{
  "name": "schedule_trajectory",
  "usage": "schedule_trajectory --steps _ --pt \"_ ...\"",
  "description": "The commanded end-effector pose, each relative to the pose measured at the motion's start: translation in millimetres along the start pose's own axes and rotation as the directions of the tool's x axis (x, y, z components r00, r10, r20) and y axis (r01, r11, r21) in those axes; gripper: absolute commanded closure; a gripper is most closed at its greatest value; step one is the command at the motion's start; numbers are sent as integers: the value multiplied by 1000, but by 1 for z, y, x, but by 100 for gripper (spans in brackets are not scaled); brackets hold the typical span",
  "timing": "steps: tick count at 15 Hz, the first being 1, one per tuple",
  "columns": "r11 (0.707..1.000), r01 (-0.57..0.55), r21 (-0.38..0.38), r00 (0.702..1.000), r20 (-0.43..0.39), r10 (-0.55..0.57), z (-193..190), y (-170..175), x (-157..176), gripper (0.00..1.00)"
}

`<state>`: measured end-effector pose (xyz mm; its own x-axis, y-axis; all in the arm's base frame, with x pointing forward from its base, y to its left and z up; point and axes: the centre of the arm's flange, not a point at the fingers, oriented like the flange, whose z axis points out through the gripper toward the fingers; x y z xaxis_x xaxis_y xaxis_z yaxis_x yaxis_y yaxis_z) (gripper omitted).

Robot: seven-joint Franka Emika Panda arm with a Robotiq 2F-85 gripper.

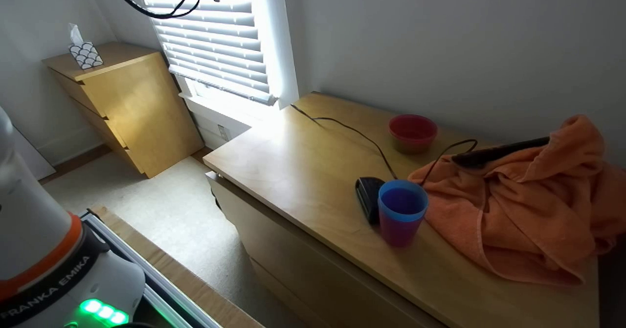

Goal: Pull the white cord on the right side of the stove

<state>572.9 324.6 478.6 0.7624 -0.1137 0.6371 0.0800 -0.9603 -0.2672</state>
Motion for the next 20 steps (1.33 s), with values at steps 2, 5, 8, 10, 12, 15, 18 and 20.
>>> schedule_trajectory --steps 2,5,8,10,12,15,18,20 --pt "1000 0 0 1000 1 0 0 0 0 81" --pt "1000 -3 -11 1000 13 4 5 2 -2 95" --pt "1000 -9 -12 999 42 9 22 6 -6 95" --pt "1000 -10 -18 997 76 11 37 10 -14 95" --pt "1000 -15 -21 994 106 18 50 14 -21 95" --pt "999 -17 -29 990 138 21 68 18 -33 95" --pt "999 -12 -33 990 139 17 70 17 -37 95" --pt "999 -7 -41 990 137 12 69 16 -41 95"
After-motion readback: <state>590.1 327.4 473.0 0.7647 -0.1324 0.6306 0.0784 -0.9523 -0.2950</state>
